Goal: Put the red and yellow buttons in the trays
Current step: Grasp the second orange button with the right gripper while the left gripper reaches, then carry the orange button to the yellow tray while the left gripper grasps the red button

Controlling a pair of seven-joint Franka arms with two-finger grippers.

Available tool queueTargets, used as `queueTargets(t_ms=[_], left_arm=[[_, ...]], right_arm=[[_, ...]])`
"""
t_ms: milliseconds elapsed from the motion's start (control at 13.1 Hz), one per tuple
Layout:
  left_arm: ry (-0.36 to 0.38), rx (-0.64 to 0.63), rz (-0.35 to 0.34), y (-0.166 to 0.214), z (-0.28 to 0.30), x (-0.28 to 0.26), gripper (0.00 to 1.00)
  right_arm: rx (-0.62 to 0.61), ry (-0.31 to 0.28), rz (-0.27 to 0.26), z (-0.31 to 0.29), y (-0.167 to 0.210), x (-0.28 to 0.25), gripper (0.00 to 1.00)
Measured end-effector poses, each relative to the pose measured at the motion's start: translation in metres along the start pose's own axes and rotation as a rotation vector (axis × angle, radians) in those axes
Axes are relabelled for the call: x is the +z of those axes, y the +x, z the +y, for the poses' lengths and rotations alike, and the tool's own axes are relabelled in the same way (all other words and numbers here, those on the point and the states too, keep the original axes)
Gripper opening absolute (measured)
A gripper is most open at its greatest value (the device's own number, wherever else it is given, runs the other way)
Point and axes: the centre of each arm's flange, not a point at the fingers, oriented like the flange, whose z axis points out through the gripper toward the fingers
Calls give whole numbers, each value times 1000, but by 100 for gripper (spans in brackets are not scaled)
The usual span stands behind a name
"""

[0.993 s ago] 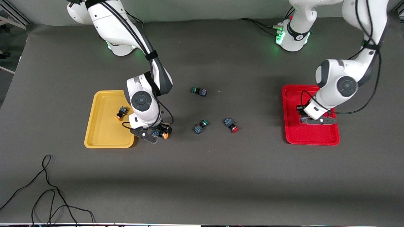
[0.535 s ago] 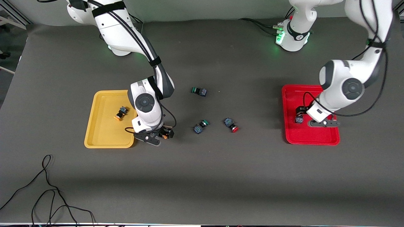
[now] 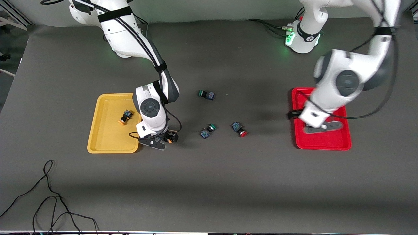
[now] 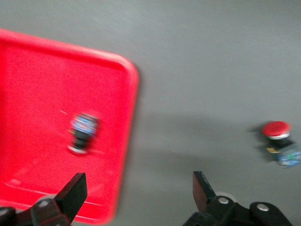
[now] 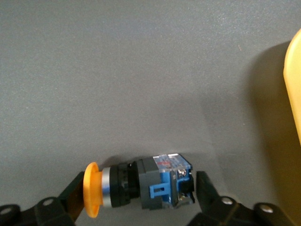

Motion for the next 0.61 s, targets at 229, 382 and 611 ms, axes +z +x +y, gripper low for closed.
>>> queueTargets(t_ms=[229, 382, 611], left_arm=[[-30, -234, 8, -23, 96, 9, 100], [-64, -363, 17, -27, 146, 28, 100], [-88, -457, 9, -37, 189, 105, 100]], right_arm=[[-26, 5, 1, 2, 4, -5, 82], [-44, -4, -27, 13, 15, -20, 82], [-119, -27, -96, 76, 61, -74, 82]])
